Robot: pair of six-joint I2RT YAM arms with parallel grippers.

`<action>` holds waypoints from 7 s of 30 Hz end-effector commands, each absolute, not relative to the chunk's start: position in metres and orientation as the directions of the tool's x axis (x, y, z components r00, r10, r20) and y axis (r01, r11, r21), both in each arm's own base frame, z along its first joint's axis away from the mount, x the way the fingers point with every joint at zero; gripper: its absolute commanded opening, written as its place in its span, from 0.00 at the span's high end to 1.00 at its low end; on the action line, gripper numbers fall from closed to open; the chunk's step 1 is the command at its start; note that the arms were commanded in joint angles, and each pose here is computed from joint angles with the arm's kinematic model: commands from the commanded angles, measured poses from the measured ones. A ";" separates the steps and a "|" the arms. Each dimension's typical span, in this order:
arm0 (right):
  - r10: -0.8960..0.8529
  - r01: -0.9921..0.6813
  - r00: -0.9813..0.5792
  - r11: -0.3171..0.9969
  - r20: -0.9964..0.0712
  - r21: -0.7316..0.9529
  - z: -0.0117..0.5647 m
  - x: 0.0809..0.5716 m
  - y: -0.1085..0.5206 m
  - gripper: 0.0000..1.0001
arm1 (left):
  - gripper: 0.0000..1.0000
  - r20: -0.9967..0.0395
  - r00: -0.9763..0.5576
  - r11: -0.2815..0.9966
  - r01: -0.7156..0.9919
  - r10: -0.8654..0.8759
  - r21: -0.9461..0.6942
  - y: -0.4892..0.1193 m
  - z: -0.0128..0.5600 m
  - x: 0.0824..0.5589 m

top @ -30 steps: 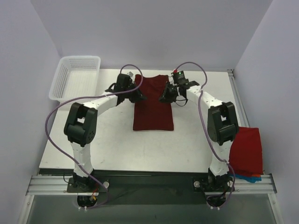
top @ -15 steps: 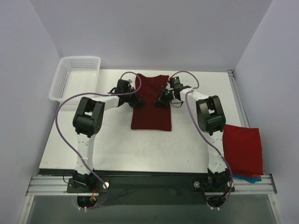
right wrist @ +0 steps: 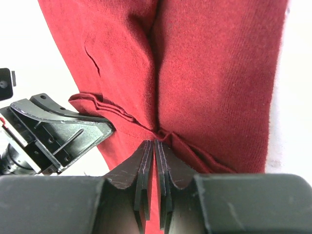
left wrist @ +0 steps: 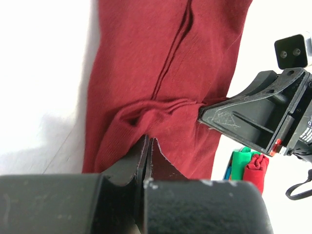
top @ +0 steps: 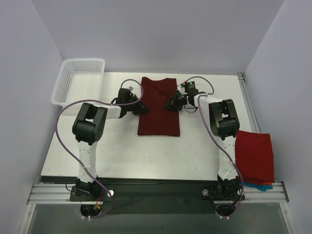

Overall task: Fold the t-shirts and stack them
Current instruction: Fold the folded rectangular tshirt in 1/3 of the way, then grab one side of the 2/3 rectangular tshirt with both arms, then fold the long partially folded tshirt into a neat square

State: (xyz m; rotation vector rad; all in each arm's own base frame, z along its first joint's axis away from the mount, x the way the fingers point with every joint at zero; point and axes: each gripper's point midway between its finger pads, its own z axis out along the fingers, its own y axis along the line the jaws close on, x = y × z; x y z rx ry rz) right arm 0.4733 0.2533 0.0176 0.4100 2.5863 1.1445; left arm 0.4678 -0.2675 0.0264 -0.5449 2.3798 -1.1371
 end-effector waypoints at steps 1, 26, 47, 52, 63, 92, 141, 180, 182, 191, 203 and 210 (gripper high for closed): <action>0.378 0.227 -0.923 0.691 -0.076 0.686 -0.004 0.448 0.233 0.90 | 1.00 -0.229 -0.800 0.634 -0.228 -0.555 -0.739 -0.246 0.009 0.454; 0.280 0.177 -0.957 0.769 -0.075 0.614 -0.032 0.287 0.244 0.93 | 1.00 -0.297 -0.794 0.692 -0.204 -0.531 -0.692 -0.224 0.025 0.280; 0.342 0.196 -0.936 0.697 -0.079 0.689 0.006 0.306 0.230 0.93 | 1.00 -0.335 -0.791 0.737 -0.204 -0.511 -0.644 -0.214 0.023 0.324; 0.370 0.219 -0.927 0.668 -0.061 0.711 0.010 0.317 0.219 0.93 | 1.00 -0.303 -0.805 0.745 -0.237 -0.510 -0.623 -0.209 0.007 0.322; 0.462 0.307 -0.887 0.578 0.006 0.756 0.005 0.332 0.189 0.93 | 1.00 -0.300 -0.803 0.748 -0.249 -0.514 -0.616 -0.204 0.008 0.334; 0.527 0.351 -0.850 0.558 0.006 0.752 0.049 0.321 0.161 0.73 | 0.61 -0.340 -0.834 0.714 -0.089 -0.435 -0.694 -0.205 0.076 0.294; 0.524 0.380 -0.819 0.802 -0.235 0.461 -0.018 0.156 0.109 0.61 | 0.49 -0.228 -0.919 0.755 -0.104 -0.322 -0.648 -0.241 0.015 0.153; 0.411 0.250 -0.897 0.775 -0.162 0.580 0.010 0.085 0.130 1.00 | 1.00 -0.230 -0.930 0.714 -0.048 -0.287 -0.698 -0.226 0.045 0.092; 0.413 0.219 -0.890 0.761 -0.195 0.611 0.026 0.085 0.132 1.00 | 1.00 -0.235 -0.931 0.707 -0.034 -0.279 -0.706 -0.225 0.053 0.087; 0.380 0.130 -0.875 0.781 -0.300 0.611 0.085 0.092 0.131 1.00 | 1.00 -0.288 -0.906 0.676 0.003 -0.310 -0.737 -0.217 0.103 0.088; 0.309 0.053 -0.848 0.858 -0.431 0.511 0.152 0.160 0.143 1.00 | 1.00 -0.343 -0.870 0.653 0.032 -0.355 -0.757 -0.235 0.177 0.161; 0.346 0.057 -0.836 0.827 -0.427 0.559 0.187 0.234 0.159 1.00 | 1.00 -0.343 -0.865 0.639 0.035 -0.366 -0.769 -0.246 0.200 0.230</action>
